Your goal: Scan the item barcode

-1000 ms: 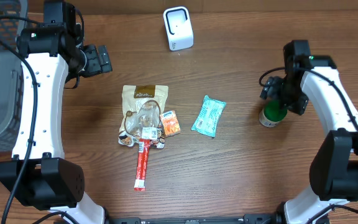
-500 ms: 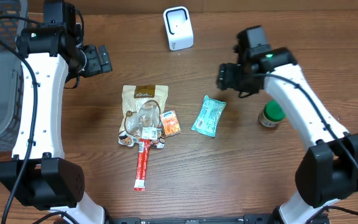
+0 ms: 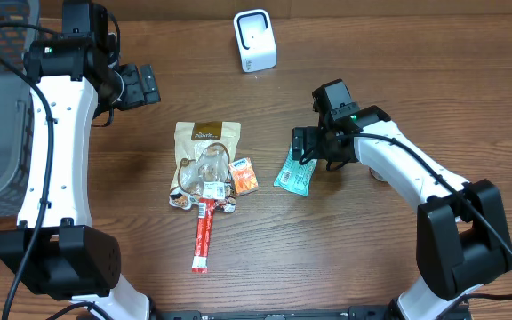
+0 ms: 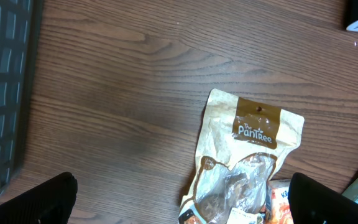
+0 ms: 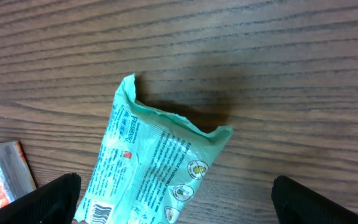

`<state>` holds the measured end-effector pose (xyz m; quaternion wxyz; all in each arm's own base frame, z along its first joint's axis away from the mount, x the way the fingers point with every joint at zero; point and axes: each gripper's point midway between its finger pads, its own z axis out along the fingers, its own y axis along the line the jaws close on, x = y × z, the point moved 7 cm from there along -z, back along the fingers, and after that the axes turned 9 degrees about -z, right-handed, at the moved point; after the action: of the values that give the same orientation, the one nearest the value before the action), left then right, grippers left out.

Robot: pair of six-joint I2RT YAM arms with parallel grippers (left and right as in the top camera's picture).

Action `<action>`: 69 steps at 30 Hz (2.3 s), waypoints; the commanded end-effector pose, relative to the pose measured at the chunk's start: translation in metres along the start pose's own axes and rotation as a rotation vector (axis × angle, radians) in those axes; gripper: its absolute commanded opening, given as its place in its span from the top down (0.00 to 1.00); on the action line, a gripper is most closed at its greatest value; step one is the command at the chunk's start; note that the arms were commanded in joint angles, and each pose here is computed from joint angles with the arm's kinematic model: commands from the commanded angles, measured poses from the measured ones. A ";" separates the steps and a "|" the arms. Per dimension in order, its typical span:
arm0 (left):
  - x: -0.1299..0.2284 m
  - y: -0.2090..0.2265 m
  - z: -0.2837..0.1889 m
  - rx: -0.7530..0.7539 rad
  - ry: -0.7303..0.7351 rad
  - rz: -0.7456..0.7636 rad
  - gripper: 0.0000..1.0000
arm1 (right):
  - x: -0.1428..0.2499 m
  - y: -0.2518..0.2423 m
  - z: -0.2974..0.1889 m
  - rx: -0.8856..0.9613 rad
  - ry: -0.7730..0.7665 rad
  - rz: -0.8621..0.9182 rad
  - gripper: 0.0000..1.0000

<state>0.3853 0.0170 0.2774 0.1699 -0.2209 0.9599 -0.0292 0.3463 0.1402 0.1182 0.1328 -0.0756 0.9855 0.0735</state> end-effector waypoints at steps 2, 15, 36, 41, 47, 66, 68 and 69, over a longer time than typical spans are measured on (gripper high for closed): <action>-0.002 -0.003 -0.004 0.009 -0.015 0.013 0.00 | -0.003 -0.001 -0.006 0.004 -0.027 -0.001 0.00; -0.002 -0.003 -0.004 0.009 -0.014 0.013 0.00 | -0.003 -0.001 -0.006 0.004 -0.027 -0.001 0.00; -0.002 -0.003 -0.004 0.009 -0.014 0.013 0.00 | -0.003 -0.001 -0.006 0.004 -0.027 -0.001 0.00; -0.002 -0.003 -0.004 0.009 -0.015 0.013 0.00 | -0.003 -0.001 -0.006 0.004 -0.027 -0.001 0.00; -0.002 -0.003 -0.004 0.009 -0.015 0.013 0.00 | -0.003 -0.001 -0.006 0.004 -0.027 -0.001 0.00; -0.002 -0.003 -0.004 0.009 -0.014 0.013 0.00 | -0.017 0.004 -0.007 -0.032 -0.107 -0.007 0.00; -0.002 -0.003 -0.004 0.009 -0.014 0.013 0.00 | -0.020 0.013 -0.008 -0.110 -0.116 -0.014 0.00; -0.002 -0.003 -0.004 0.009 -0.014 0.013 0.00 | -0.020 0.014 -0.008 -0.123 -0.113 -0.014 0.00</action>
<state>0.3852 0.0170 0.2774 0.1697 -0.2209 0.9600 -0.0294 0.3623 0.1493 0.1252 0.1812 -0.0793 0.9749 0.1023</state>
